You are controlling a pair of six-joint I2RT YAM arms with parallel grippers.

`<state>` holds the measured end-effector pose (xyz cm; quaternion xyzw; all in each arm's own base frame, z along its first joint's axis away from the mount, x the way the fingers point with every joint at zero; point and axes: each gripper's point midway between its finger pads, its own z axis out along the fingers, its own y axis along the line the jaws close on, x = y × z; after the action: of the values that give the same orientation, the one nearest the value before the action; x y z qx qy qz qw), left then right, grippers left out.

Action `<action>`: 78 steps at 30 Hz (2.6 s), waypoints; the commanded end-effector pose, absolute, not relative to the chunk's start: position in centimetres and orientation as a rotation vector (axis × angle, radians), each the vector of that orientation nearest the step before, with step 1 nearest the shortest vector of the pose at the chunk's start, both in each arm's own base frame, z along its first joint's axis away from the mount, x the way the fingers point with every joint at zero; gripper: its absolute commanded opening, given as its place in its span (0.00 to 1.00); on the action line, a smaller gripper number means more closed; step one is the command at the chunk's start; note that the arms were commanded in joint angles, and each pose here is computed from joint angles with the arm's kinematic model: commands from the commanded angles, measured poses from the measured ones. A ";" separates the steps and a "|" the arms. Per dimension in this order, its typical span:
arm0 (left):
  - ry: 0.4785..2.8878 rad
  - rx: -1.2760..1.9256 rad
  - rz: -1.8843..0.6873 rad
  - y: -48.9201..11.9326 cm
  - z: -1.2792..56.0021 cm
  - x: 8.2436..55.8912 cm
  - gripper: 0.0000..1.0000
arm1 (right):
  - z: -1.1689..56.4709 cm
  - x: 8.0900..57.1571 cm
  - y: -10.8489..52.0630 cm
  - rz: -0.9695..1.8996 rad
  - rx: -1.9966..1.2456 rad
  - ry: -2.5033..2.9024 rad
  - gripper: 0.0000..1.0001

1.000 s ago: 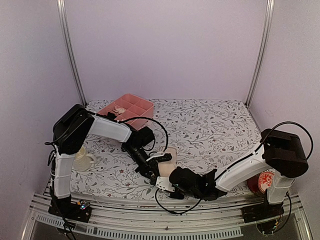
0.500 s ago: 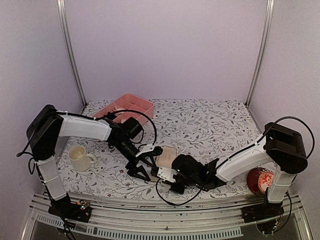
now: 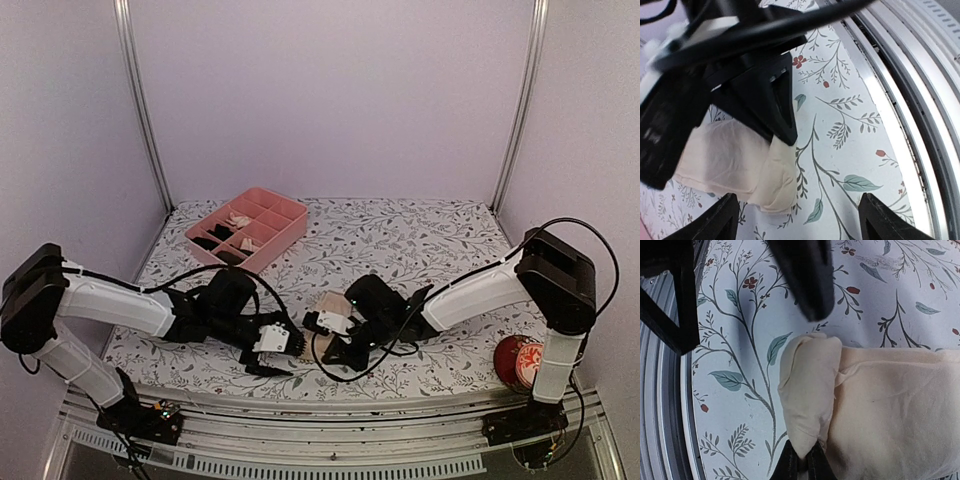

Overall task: Roll the underwear
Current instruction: Roll the underwear at the center of the board.

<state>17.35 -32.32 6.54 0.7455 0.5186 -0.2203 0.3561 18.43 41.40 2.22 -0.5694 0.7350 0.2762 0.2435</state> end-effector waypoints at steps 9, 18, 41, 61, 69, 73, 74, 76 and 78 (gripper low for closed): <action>1.163 1.934 -0.159 -34.8 4.2 18.4 0.70 | -1.6 16.2 39.2 1.012 -1.594 2.282 0.04; 1.127 1.947 -0.154 -34.8 3.9 17.7 0.55 | -1.3 16.1 38.4 1.178 -1.561 2.323 0.04; 1.196 2.015 -0.149 -35.1 1.2 17.7 0.25 | -1.8 16.4 38.0 1.157 -1.563 2.346 0.05; 1.555 2.194 -0.509 -34.5 0.0 16.5 0.00 | 10.7 23.0 33.4 0.599 -1.171 1.981 0.71; 1.740 2.101 -0.761 -34.8 1.5 17.6 0.00 | 19.4 22.0 30.3 0.374 -0.930 1.648 0.76; 1.836 2.026 -0.933 -35.0 2.1 18.2 0.00 | 20.6 20.0 30.5 0.353 -0.957 1.542 0.77; 1.862 1.999 -0.987 -35.0 2.3 18.6 0.00 | 20.4 19.5 30.9 0.344 -0.989 1.524 0.77; 1.929 1.948 -1.081 -35.1 2.0 19.2 0.00 | 19.7 18.7 31.9 0.330 -1.044 1.506 0.77; 1.975 1.906 -1.148 -35.1 1.9 19.9 0.00 | 18.7 17.7 33.3 0.309 -1.122 1.486 0.77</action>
<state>20.27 -35.93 2.33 0.6948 0.6271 -0.3176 0.1519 18.33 31.96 19.56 -0.4496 0.6592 0.1730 0.5774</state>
